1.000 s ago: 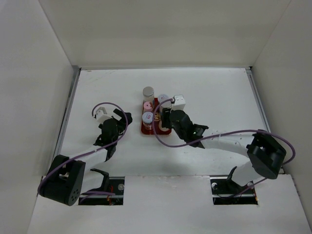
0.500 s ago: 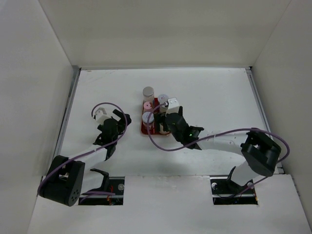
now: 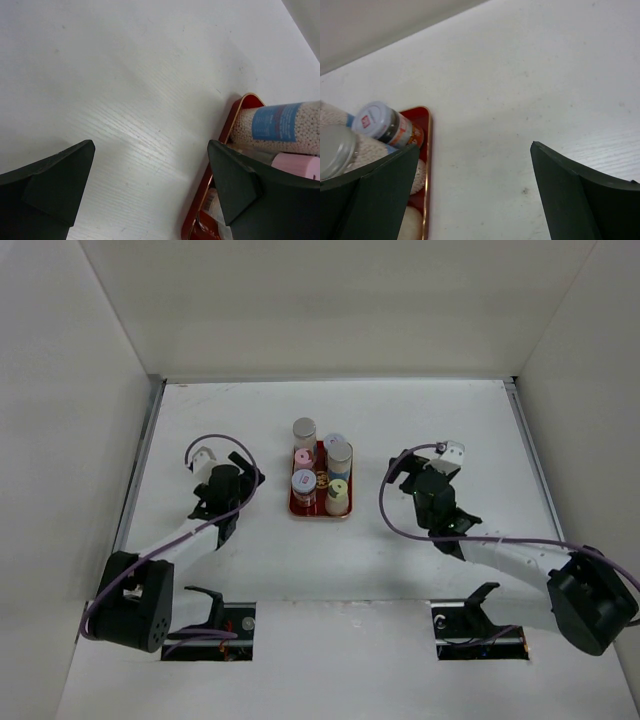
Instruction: Organize the condiment bottles
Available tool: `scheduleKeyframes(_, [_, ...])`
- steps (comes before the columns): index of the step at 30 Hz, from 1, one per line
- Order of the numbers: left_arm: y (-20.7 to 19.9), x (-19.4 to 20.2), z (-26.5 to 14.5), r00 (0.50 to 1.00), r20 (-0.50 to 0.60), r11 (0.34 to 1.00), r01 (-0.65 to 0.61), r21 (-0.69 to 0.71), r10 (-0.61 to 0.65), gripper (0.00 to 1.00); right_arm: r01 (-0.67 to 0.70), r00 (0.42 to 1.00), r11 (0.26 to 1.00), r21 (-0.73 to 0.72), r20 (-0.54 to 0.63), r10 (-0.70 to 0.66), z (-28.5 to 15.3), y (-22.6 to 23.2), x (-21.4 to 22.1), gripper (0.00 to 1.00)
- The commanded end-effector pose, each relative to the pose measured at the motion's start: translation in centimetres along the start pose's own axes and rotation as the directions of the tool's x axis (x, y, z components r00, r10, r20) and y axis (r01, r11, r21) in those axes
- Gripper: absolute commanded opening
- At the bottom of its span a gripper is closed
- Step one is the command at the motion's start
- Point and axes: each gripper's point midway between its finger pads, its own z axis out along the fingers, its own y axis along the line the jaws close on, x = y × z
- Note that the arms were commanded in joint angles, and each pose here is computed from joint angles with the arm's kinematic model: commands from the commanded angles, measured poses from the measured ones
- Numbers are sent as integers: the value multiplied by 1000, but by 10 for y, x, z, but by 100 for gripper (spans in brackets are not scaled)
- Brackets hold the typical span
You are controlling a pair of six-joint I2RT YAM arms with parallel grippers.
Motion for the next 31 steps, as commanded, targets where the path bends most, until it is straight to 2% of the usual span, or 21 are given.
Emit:
scheduleKeyframes(1, [-4, -7, 5, 999, -9, 999, -37, -27, 37, 100, -156, 988, 987, -27, -7, 156, 9, 0, -6, 100])
scheduleKeyframes(5, [-11, -6, 4, 999, -6, 999, -43, -14, 43, 100, -179, 983, 984, -9, -50, 178, 19, -12, 4, 100])
scheduleKeyframes(13, [-29, -5, 3, 999, -4, 998, -40, 44, 40, 100, -153, 983, 988, -17, -101, 150, 25, -6, 16, 100])
scheduleKeyframes(31, [-37, -2, 0, 999, -4, 996, -44, 73, 44, 100, -97, 988, 995, -11, -124, 95, 32, -3, 25, 100])
